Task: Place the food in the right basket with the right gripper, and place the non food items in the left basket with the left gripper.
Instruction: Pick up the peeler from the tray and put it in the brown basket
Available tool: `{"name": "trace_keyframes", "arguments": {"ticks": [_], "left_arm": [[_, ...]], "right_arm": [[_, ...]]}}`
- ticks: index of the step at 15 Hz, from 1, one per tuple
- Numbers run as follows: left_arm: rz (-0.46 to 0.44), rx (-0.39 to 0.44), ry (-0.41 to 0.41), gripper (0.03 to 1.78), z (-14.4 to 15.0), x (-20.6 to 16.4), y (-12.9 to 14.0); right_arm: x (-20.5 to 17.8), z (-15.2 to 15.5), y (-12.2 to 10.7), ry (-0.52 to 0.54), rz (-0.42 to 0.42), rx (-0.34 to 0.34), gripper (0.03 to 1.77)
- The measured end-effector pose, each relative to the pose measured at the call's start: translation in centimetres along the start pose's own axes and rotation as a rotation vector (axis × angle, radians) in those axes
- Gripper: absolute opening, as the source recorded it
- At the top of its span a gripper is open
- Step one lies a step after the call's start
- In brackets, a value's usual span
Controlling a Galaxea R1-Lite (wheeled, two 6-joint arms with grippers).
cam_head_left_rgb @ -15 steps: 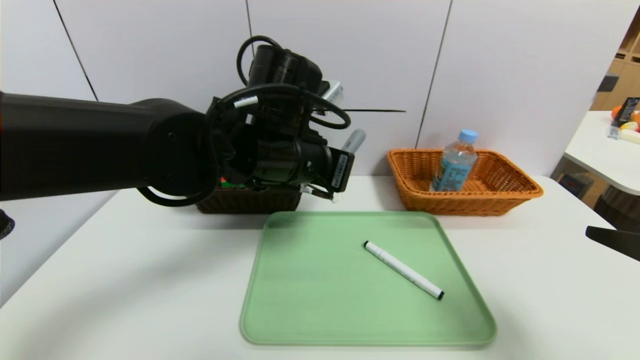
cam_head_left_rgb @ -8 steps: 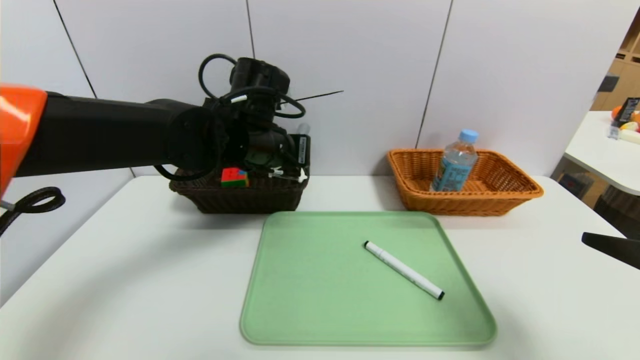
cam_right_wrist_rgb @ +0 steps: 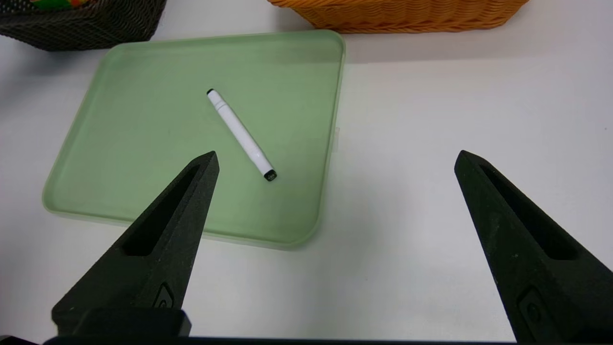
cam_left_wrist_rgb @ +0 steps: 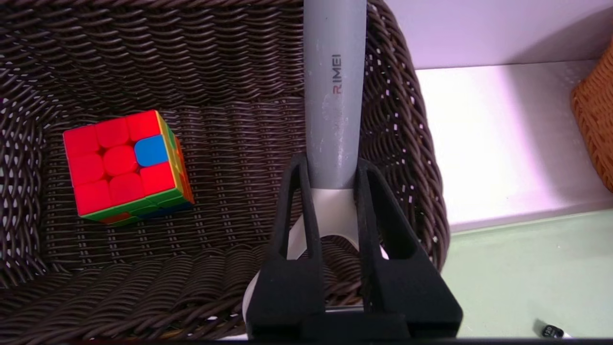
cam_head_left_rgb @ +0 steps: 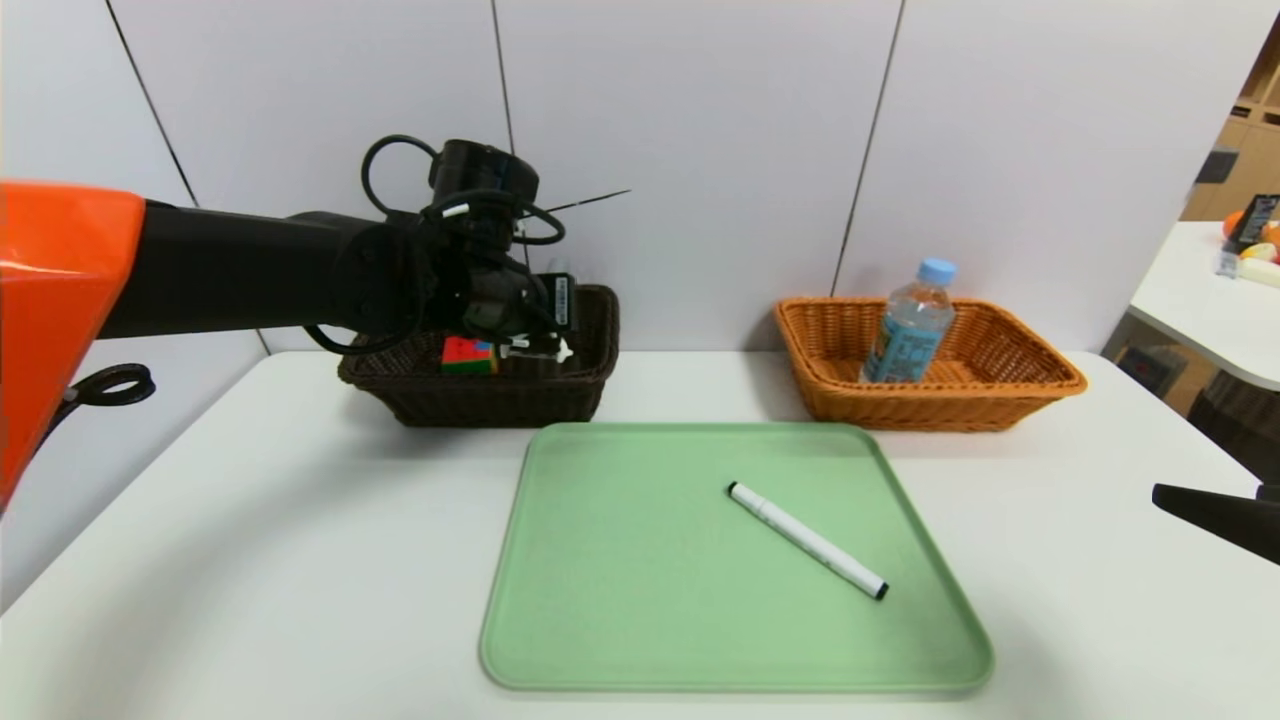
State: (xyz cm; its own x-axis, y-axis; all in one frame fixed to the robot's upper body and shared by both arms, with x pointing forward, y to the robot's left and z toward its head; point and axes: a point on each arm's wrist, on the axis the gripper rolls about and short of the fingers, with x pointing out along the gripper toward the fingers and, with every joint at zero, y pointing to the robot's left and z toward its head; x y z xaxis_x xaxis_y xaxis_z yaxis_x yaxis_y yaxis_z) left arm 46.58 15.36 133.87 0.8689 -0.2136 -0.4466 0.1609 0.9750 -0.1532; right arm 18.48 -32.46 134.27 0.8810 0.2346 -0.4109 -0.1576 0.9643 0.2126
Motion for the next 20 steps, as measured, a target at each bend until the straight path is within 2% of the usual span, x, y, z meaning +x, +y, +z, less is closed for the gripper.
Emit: {"name": "trace_keyframes", "arguments": {"ticks": [7,18,20], "left_arm": [[0.047,-0.028,0.012,0.25,-0.4,2.1,1.4],[0.065,-0.028,0.059,0.25,-1.9,4.3,1.7],[0.068,-0.03,0.058,0.59,-1.9,4.6,1.7]], "right_arm": [[-0.1,-0.2,0.0,0.001,0.0,0.0,1.7],[0.1,0.0,0.0,0.003,-0.002,0.001,1.7],[0.1,-0.1,0.0,0.005,-0.002,0.001,1.7]]}}
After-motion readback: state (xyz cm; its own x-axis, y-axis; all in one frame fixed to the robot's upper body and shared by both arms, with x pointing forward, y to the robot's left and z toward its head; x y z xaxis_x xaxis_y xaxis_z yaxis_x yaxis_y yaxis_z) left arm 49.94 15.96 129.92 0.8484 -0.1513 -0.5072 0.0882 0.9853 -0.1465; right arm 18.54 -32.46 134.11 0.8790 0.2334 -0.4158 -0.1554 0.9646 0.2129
